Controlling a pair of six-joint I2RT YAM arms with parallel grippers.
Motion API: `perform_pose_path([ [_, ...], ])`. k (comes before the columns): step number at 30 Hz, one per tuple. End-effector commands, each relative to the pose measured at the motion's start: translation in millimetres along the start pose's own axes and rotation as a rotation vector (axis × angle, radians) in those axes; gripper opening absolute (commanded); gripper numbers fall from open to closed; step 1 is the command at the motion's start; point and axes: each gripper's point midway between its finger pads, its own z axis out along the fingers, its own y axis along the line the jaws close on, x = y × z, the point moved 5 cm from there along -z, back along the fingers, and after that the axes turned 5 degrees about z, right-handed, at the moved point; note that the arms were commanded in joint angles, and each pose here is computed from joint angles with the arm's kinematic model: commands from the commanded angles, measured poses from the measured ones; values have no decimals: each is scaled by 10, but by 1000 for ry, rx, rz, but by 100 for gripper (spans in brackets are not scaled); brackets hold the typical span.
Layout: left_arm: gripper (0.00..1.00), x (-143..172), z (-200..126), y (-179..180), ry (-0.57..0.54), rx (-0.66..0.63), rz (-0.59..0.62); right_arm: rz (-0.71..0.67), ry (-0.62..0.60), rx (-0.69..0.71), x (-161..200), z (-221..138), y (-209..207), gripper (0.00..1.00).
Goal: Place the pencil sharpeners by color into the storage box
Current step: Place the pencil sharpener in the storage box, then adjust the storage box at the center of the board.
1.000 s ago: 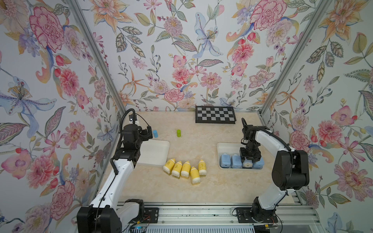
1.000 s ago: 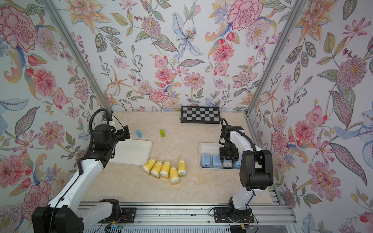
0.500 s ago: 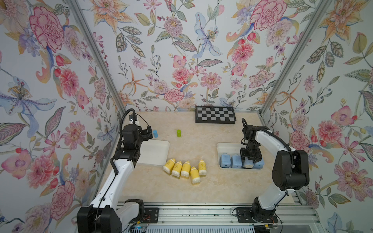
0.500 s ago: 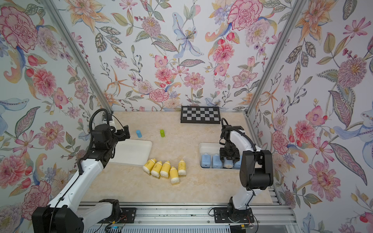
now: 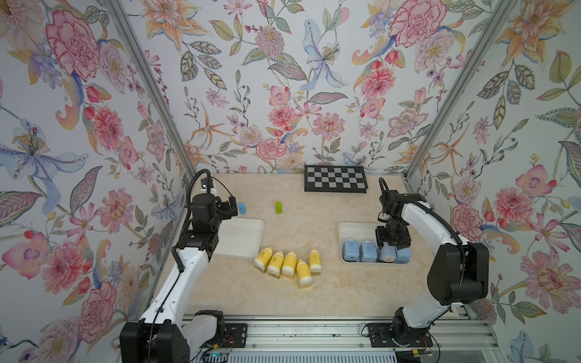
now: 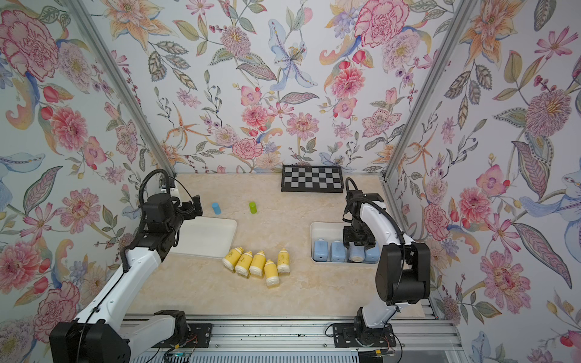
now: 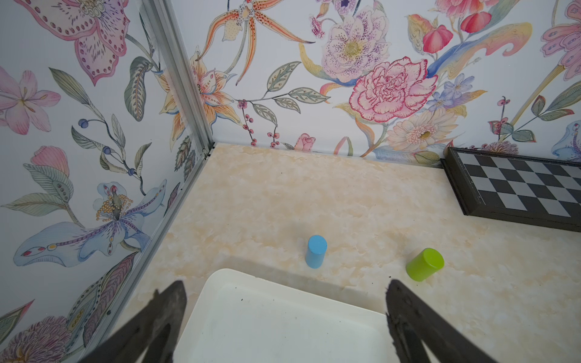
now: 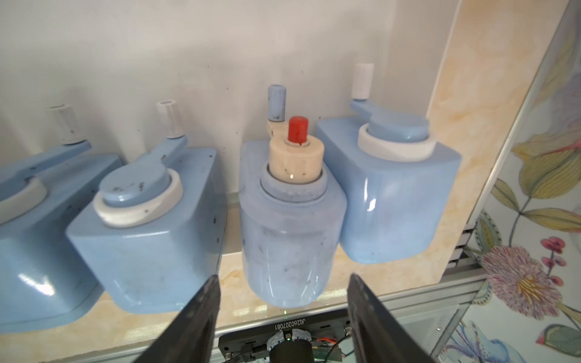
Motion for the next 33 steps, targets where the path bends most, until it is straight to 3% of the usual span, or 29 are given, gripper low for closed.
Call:
perform_pose_path([
  [1,100,26,53,25,21,-35,24,10,-87,-48,15,-382,94,66],
  [6,99,108,125,55,72,-71,48,-35,-163,-129,42,-693,539,66],
  [13,99,241,238,83,162,-99,88,-120,-212,-268,44,-785,1480,65],
  [22,98,519,474,251,319,-147,97,-254,-181,-374,-67,-764,2575,64],
  [33,95,729,697,658,455,-263,83,-286,-122,-539,-283,-656,3493,61],
])
